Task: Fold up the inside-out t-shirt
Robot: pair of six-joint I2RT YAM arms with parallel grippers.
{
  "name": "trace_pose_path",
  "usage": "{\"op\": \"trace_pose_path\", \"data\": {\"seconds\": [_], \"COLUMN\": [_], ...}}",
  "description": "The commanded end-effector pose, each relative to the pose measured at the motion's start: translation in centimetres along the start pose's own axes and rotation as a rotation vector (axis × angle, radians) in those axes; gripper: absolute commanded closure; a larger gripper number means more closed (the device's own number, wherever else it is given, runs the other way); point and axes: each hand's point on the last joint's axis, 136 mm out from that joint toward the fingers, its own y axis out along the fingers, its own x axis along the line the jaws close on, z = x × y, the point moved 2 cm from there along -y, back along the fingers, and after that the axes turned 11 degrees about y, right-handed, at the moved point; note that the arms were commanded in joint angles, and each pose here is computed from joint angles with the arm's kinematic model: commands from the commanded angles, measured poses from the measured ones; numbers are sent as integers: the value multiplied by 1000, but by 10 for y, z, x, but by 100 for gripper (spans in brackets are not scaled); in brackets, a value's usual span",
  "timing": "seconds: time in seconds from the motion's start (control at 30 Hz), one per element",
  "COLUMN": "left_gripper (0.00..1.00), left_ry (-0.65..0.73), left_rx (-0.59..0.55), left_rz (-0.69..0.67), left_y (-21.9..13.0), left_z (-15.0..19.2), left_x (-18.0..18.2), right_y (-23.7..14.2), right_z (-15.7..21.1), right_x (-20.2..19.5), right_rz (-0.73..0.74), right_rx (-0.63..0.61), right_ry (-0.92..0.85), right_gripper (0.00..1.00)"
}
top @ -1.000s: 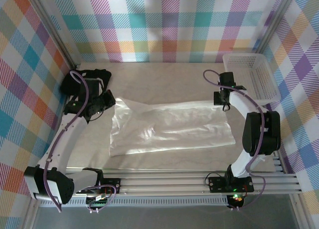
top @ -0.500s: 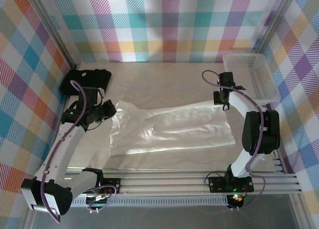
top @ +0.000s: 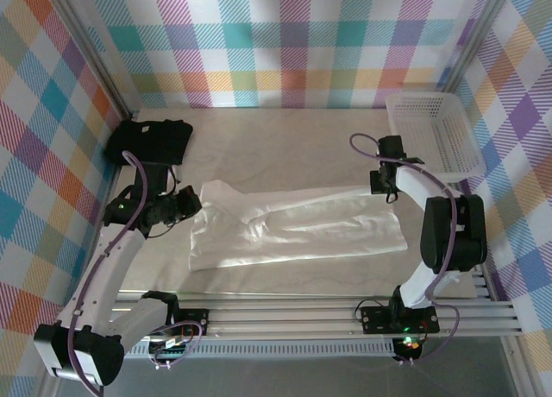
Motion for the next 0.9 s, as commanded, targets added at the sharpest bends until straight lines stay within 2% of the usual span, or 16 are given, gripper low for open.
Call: {"op": "trace_pose_path", "data": {"seconds": [0.0,0.13,0.23,0.33,0.4,0.47,0.6,0.7,0.87], "left_gripper": [100,100,100,100,100,100,100,100,100], "left_ry": [4,-15,-37,-63,-76,-75,-66,-60,-59], "left_rx": [38,83,110,144,156,156,148,153,147], "left_rz": [5,5,-12,-9,-3,7,4,1,6], "left_y": [-1,10,20,33,39,40,40,41,41], "left_z": [15,30,42,54,59,56,50,49,48], "left_x": [4,10,18,23,24,22,21,21,20], "right_y": [-8,-6,-9,-30,-56,-81,-123,-147,-153], "right_z": [6,20,35,31,24,28,79,123,172], "right_x": [-5,-10,-16,-1,38,89,203,272,342], "right_rz": [19,47,67,-46,-223,-402,-691,-836,-964], "right_rx": [-2,29,61,-20,-127,-202,-264,-326,-308], "right_ry": [23,62,123,140,39,-94,-438,-638,-776], "right_gripper": [94,90,75,57,50,48,43,41,46]}}
